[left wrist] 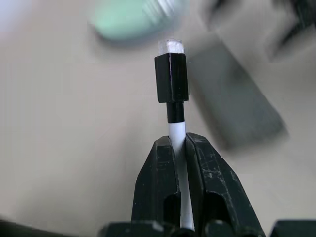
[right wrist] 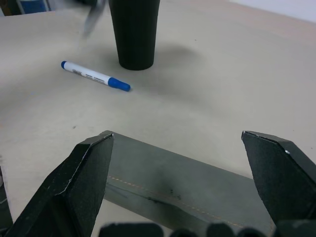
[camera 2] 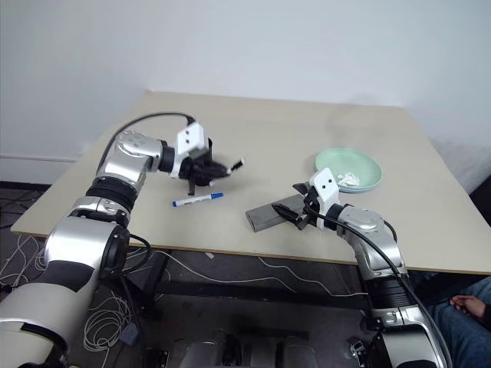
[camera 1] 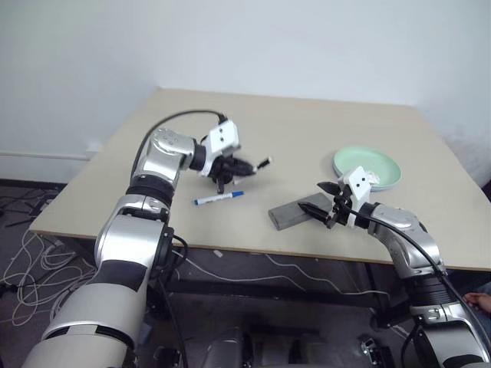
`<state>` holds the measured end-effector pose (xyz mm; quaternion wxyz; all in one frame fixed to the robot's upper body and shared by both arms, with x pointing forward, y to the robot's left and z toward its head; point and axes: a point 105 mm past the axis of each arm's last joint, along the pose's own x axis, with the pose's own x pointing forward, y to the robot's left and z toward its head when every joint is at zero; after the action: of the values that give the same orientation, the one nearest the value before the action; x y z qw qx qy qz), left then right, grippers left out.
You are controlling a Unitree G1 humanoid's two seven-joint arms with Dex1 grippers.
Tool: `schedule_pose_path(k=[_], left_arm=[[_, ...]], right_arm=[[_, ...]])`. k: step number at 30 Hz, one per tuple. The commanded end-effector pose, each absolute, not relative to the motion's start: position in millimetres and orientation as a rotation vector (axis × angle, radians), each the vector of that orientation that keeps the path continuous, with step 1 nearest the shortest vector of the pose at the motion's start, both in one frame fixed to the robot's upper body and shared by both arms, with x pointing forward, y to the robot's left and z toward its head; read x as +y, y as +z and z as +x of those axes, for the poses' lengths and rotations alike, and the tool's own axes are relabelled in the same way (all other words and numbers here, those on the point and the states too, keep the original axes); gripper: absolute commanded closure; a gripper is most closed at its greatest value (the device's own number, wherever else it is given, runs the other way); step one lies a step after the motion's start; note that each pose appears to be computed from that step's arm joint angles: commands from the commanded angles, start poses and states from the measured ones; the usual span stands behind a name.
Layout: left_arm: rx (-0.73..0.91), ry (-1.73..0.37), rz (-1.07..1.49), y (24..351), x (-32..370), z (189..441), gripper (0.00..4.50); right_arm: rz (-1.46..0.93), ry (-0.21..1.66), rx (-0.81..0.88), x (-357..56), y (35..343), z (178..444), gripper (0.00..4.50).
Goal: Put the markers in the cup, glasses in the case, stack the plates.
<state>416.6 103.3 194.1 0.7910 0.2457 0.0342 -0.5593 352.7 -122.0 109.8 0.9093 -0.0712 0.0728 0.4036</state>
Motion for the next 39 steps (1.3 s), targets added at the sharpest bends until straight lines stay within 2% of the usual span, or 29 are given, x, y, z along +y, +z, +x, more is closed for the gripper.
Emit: schedule_pose_path(k=[1,5,13,21,34,39], left_arm=[[-0.141,-1.094,0.381,232.4,106.2,421.2,4.41],[-0.297,-0.902,0.318,254.9,117.9,427.8,4.41],[-0.390,-0.546,0.345,264.1,153.4,445.6,4.41],[-0.335,-0.452,0.347,238.9,158.7,458.2,4.41],[-0.254,-0.407,0.382,226.8,150.1,469.3,4.41],[-0.238,-0.395,0.401,222.4,151.5,470.0,3.05]], right_arm=[[-0.173,0.841,0.099,-122.0,128.3,358.1,0.00],[-0.178,0.860,0.102,-117.5,129.2,360.0,0.00],[-0.181,0.877,0.103,-114.2,129.5,361.4,0.00],[-0.179,0.882,0.098,-111.5,130.4,361.8,0.00],[-0.171,0.862,0.097,-114.7,128.3,358.5,0.00],[-0.169,0.857,0.098,-115.1,127.1,357.7,0.00]])
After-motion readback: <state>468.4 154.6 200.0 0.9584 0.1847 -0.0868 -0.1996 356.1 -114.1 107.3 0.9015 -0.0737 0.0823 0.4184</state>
